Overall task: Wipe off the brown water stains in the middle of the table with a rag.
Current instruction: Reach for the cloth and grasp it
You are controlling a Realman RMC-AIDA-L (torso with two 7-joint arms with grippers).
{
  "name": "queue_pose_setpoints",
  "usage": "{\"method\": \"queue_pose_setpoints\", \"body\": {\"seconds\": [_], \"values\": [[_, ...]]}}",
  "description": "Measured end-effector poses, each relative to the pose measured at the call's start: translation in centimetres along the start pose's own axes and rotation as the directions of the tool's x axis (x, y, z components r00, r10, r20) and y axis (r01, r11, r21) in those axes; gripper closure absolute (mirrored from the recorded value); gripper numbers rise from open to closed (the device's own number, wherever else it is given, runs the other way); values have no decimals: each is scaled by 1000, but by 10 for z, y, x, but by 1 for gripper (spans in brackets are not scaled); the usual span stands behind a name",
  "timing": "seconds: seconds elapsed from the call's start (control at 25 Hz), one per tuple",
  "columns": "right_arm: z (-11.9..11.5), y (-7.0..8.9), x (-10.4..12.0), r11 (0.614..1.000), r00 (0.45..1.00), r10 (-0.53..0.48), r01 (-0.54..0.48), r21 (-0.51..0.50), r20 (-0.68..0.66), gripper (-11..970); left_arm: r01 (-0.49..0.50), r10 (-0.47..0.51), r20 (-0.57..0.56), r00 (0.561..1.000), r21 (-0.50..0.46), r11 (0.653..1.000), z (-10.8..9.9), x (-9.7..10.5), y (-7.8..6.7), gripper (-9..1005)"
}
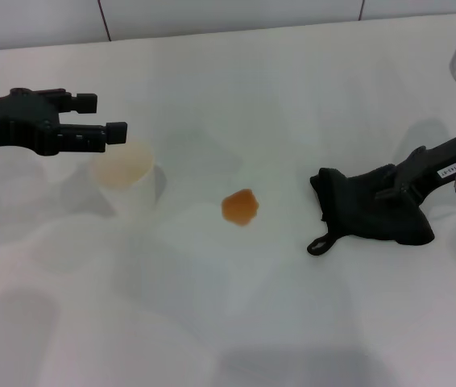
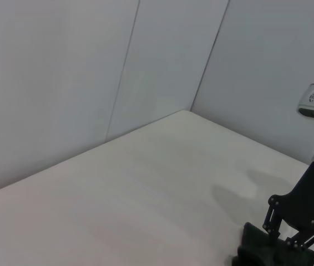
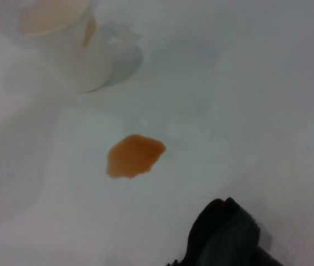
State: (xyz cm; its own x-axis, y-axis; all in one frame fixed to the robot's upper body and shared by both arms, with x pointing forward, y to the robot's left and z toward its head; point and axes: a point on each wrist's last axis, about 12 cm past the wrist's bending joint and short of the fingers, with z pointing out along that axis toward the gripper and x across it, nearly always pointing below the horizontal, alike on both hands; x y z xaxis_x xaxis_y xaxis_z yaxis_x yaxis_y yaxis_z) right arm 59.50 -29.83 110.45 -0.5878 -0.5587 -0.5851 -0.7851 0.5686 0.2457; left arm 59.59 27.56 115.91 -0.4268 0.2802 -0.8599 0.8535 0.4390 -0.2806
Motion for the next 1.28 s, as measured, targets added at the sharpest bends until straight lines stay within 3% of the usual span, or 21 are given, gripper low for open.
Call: {"method": "queue_pose_setpoints", "body": {"seconds": [0.8,0.92,1.04,1.28], "values": [[2,4,-4,999,1000,-18,18,-30,-11,809,-1,1,4,1000,-2,1000,1,0,0,121],[3,5,-5,999,1000,-20,20,-41,-11,856,-1,1,5,1000,-1,1000,1,-1,0,121],[3,7,-8,998,1000,-26,25,-60,-7,903,-2,2,5,1000,-1,1000,1,-1,0,121],[1,12,-19,994,999,-40,41,-101,14,906,-3,3,5,1000,-1,1000,1,-1,0,121]]}}
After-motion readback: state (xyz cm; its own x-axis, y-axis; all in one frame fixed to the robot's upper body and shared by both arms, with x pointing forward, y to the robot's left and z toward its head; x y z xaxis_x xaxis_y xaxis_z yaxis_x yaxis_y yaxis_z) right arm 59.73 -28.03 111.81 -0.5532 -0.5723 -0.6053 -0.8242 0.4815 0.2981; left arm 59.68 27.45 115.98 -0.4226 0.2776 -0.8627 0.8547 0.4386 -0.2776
